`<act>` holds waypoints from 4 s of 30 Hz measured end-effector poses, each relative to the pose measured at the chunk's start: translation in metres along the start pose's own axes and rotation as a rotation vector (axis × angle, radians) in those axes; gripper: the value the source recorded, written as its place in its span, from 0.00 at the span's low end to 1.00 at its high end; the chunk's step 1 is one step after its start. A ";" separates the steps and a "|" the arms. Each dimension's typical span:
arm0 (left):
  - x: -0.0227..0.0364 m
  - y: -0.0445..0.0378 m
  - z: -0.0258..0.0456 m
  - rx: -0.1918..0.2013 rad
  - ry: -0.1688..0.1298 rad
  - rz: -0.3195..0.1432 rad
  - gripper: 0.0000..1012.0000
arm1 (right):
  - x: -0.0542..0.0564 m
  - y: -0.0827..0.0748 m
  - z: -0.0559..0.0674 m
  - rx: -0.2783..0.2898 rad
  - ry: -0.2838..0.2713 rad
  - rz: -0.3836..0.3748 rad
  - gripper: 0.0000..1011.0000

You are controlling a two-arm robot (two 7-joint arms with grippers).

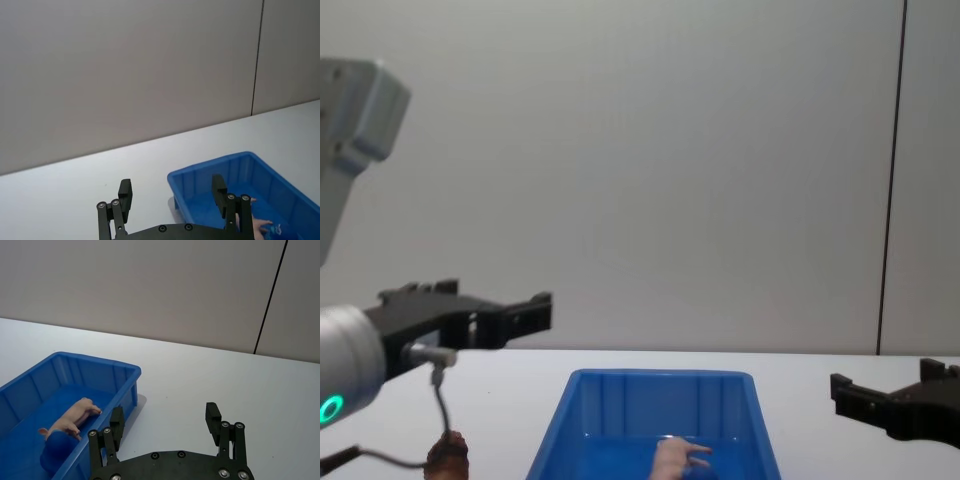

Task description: Pick up the two dolls from the table and place them into the box.

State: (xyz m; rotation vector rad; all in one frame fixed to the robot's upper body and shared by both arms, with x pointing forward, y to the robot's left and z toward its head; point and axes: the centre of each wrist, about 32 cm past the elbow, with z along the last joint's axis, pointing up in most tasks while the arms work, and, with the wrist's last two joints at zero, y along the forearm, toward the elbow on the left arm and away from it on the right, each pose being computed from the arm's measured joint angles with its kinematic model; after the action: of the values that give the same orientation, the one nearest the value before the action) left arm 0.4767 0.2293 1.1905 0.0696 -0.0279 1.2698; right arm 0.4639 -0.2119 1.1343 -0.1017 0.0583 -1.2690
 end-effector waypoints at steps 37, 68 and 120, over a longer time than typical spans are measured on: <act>0.0274 0.0187 -0.0430 0.277 0.197 0.115 0.99 | 0.001 -0.001 0.000 -0.002 -0.001 -0.006 0.99; 0.0273 0.0101 -0.0621 0.375 0.251 0.073 0.59 | 0.001 -0.001 0.000 -0.002 -0.001 -0.006 0.99; 0.0192 -0.0364 0.0109 0.091 0.043 -0.297 0.42 | 0.001 -0.001 0.000 -0.002 -0.001 -0.006 0.99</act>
State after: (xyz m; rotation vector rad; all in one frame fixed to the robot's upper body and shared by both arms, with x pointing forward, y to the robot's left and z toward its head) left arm 0.5174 0.2361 1.2012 0.1203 0.0750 0.9751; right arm 0.4630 -0.2133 1.1344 -0.1041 0.0580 -1.2747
